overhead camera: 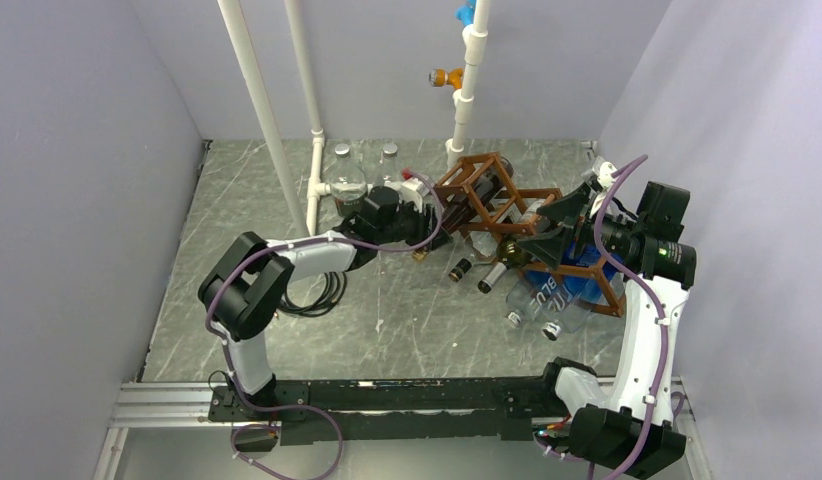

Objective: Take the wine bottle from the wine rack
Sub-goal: Pick up the wine bottle from the wine rack.

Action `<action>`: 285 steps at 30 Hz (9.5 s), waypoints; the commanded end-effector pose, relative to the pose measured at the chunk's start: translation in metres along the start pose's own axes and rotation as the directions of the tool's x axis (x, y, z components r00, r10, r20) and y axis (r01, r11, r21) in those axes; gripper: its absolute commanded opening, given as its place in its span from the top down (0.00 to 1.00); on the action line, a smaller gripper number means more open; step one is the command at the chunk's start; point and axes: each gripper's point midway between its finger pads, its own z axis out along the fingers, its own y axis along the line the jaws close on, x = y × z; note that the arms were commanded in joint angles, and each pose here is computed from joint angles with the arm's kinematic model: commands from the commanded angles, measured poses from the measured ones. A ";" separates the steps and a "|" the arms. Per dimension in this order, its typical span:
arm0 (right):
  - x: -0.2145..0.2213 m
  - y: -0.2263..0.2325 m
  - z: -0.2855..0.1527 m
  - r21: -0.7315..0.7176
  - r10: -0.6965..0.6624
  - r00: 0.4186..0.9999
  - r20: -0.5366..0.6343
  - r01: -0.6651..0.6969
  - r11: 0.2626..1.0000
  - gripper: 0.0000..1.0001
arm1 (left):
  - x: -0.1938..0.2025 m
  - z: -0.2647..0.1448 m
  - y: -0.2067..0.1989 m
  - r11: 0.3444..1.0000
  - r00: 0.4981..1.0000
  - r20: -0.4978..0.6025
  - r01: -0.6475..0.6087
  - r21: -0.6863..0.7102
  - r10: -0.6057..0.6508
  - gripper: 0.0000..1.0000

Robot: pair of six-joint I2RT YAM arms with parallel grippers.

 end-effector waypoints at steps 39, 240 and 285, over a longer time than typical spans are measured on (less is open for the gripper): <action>-0.005 0.001 0.019 -0.087 -0.076 0.997 -0.031 0.073 0.994 0.00 | -0.025 -0.087 -0.069 0.971 0.982 0.141 -0.152 0.182 0.128 1.00; 0.146 0.143 0.305 -0.754 -0.955 0.295 -0.010 0.625 0.201 0.63 | 0.050 -0.211 -0.077 0.999 0.999 -0.032 0.023 0.037 -0.022 1.00; 0.176 0.193 0.306 -0.798 -0.733 0.680 -0.019 0.432 0.421 0.64 | 0.041 -0.234 -0.074 0.988 0.991 -0.055 0.114 -0.105 -0.121 0.30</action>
